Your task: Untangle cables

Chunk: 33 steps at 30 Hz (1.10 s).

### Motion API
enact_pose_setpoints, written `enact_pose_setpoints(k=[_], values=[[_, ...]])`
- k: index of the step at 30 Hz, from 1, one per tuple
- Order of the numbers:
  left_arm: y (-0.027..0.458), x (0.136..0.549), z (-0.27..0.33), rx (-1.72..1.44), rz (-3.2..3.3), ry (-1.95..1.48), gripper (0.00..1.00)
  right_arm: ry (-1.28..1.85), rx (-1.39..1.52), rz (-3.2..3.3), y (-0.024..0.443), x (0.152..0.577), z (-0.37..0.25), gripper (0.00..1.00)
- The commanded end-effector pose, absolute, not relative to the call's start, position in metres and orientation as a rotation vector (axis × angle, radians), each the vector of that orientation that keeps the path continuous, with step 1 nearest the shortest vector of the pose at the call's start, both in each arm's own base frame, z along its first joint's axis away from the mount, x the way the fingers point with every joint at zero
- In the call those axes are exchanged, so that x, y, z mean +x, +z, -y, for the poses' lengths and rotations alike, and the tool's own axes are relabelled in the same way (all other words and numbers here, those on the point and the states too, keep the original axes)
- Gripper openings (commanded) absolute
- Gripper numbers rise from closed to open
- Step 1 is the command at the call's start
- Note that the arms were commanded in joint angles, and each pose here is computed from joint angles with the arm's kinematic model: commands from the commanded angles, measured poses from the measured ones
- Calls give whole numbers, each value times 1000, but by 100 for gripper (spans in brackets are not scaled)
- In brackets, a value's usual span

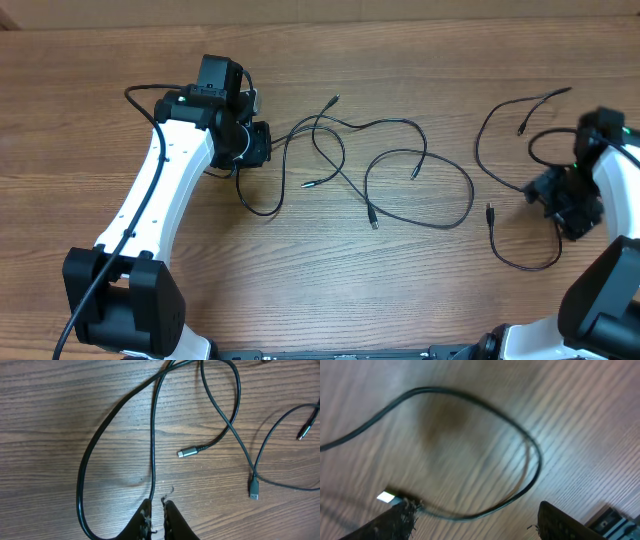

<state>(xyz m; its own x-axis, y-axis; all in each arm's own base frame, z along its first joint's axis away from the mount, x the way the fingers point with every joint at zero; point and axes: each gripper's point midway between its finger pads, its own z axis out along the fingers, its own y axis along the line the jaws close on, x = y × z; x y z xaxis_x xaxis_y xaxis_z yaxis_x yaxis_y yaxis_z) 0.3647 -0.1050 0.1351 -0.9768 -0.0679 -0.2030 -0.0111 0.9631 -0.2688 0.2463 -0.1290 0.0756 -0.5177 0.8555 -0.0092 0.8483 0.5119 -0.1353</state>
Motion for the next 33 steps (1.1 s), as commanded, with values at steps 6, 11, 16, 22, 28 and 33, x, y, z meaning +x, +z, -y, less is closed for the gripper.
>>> enact_pose_setpoints(k=[6,11,16,22,28,33], values=[[138,367,105,-38,-2889,-382,10,203,-1714,2534,45,212,155,77],[138,367,105,-38,-2889,-382,10,200,-1762,2510,25,201,159,77],[138,367,105,-38,-2890,-382,10,194,-1792,2540,4,201,159,77],[138,367,105,-39,-2890,-382,10,172,-1821,2573,-12,203,157,69],[138,367,105,-39,-2890,-382,10,96,-1832,2588,-16,209,151,4],[138,367,105,-39,-2891,-382,10,57,-1846,2609,-5,222,155,4]])
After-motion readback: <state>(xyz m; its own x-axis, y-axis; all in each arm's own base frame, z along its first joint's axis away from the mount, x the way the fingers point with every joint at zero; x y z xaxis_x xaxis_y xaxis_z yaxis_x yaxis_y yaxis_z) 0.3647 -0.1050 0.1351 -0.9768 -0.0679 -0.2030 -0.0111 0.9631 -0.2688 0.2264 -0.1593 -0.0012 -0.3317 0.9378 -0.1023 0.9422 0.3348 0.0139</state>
